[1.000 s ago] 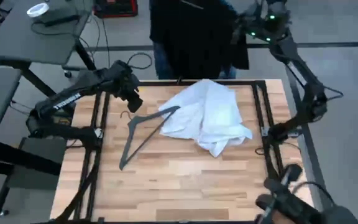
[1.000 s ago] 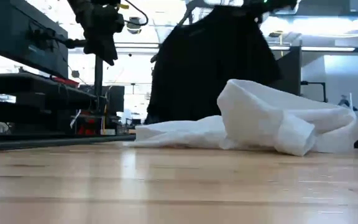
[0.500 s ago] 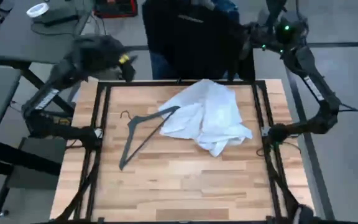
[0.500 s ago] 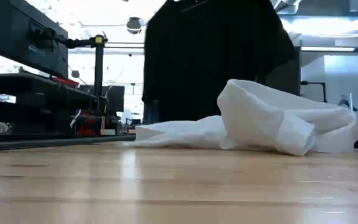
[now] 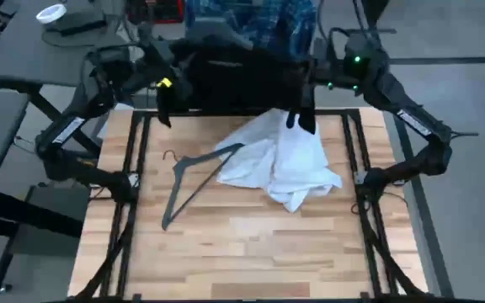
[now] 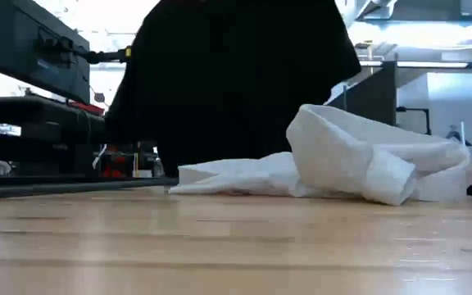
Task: Hang clothes
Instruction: Unhang the black shirt from the rack
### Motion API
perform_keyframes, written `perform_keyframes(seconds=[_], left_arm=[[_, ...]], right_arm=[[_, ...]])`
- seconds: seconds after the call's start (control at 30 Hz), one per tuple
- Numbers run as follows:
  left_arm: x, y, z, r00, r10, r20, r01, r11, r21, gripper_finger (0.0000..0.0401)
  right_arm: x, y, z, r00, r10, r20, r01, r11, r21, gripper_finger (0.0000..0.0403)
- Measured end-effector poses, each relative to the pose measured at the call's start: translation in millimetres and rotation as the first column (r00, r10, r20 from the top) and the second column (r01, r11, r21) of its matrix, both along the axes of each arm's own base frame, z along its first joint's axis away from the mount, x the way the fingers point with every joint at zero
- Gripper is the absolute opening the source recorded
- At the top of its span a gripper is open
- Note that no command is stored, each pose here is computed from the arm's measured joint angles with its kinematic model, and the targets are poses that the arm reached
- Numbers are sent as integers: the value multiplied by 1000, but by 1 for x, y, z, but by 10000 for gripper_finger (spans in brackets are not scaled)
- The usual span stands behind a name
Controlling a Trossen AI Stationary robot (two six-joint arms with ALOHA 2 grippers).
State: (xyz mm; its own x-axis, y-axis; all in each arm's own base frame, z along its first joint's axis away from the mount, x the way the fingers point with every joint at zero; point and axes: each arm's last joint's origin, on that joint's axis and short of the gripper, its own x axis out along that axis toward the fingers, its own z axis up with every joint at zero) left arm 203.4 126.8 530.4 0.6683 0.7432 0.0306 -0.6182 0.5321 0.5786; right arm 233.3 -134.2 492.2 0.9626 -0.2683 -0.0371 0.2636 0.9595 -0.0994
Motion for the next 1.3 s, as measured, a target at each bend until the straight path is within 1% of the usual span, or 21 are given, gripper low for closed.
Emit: perform_keyframes(seconds=[0.1,0.2,0.3,0.47,0.6,0.77,0.83,0.87,0.93,1.03,1.07,1.1,1.3], left_arm=[[5,4,-1,999,49,2,-49,999,20,150],[6,4,3,998,58,39,-59,998,35,150],[5,2,4,998,53,45,-55,998,44,150],[4,5,4,995,77,71,-79,997,18,150],[8,9,-1,995,92,49,-92,996,-4,150],[16,15,-8,995,103,7,-103,995,-18,150],[20,17,-10,994,113,-7,-113,994,-14,149],[20,18,-11,992,122,-12,-122,992,-14,146],[22,19,-12,989,146,-16,-146,989,-17,125],[22,19,-13,989,146,-14,-147,989,-25,61],[22,19,-14,987,154,-38,-154,988,-18,36],[20,18,-14,987,158,-35,-159,987,-25,29],[3,6,-1,984,178,21,-178,984,5,31]], right_arm=[[2,4,0,1000,-12,-3,12,1000,1,20],[2,5,-1,1000,-7,-12,7,1000,2,20],[2,5,-2,1000,1,-19,-1,1000,6,20],[2,5,-1,1000,0,-12,0,1000,0,20],[3,6,-2,1000,5,-18,-4,1000,6,20],[8,15,-3,995,92,-23,-92,996,9,20],[10,19,-3,994,109,-21,-109,994,25,21],[11,20,-3,993,113,-19,-112,993,31,23],[13,23,-3,993,120,-20,-119,992,33,31],[13,24,-4,992,121,-27,-120,992,37,43],[13,24,-4,992,122,-31,-120,992,38,47],[12,25,-5,992,120,-40,-118,992,42,51],[9,24,-12,992,24,-125,-16,998,61,69]])
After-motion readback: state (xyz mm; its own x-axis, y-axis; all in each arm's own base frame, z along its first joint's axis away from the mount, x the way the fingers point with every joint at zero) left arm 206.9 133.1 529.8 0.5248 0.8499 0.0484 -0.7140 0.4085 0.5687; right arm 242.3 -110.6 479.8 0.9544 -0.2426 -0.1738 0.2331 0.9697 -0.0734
